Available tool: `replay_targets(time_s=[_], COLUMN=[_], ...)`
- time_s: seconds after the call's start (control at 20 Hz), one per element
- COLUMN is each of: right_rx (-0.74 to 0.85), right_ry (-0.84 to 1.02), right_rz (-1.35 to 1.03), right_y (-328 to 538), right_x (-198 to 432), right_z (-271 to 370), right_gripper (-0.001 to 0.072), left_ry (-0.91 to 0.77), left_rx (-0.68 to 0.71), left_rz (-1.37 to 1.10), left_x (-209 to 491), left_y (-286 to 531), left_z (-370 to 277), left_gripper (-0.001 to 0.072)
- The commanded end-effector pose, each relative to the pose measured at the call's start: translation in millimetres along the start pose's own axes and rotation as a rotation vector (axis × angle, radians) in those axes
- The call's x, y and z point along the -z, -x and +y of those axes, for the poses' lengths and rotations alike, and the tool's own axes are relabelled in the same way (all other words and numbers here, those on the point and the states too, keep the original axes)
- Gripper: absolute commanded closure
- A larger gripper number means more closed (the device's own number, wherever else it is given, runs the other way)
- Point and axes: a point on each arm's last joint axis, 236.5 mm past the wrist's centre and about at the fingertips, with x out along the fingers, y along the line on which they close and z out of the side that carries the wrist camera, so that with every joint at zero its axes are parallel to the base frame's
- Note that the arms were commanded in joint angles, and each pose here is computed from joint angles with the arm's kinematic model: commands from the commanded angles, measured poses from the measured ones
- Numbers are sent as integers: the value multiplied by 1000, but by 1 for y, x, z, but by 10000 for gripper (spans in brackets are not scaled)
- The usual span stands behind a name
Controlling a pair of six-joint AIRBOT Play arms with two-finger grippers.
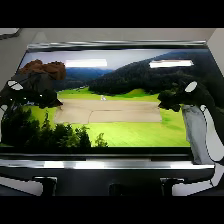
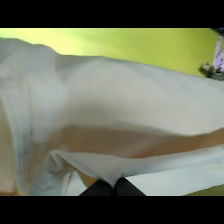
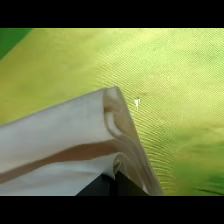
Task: Fold the shirts.
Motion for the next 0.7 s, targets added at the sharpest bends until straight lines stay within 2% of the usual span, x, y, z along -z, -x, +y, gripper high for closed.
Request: replay_targets(time_s=[0.0,0.1,0.15,0.2,0.25,0.3,0.35,0.5,0.65], right_rx=[-33,-75,-101,-130,-150,-161,-156,-112,-136], right_ry=[-39,-51,-52,-46,-8,45,79,-26,-82], right_rz=[37,36,26,33,43,60,84,209,284], right_y=[-24,-27,-26,-21,-10,6,22,38,13], right_x=[0,-1,-4,-5,-6,-8,-8,9,30], right_z=[4,12,19,26,29,28,19,-37,-44], right_gripper=[671,665,580,389,190,77,31,49,51], left_ry=[53,53,62,70,66,59,49,12,-65], left_rx=[-70,-60,-35,-11,4,7,9,9,23], left_rz=[114,115,109,98,87,71,52,-17,-73], left_x=[15,15,13,11,7,2,-3,-14,-12], left_y=[-23,-24,-24,-22,-17,-8,2,36,60], left_z=[29,26,20,15,11,8,7,-7,-44], left_gripper=[675,650,462,215,135,135,135,137,138])
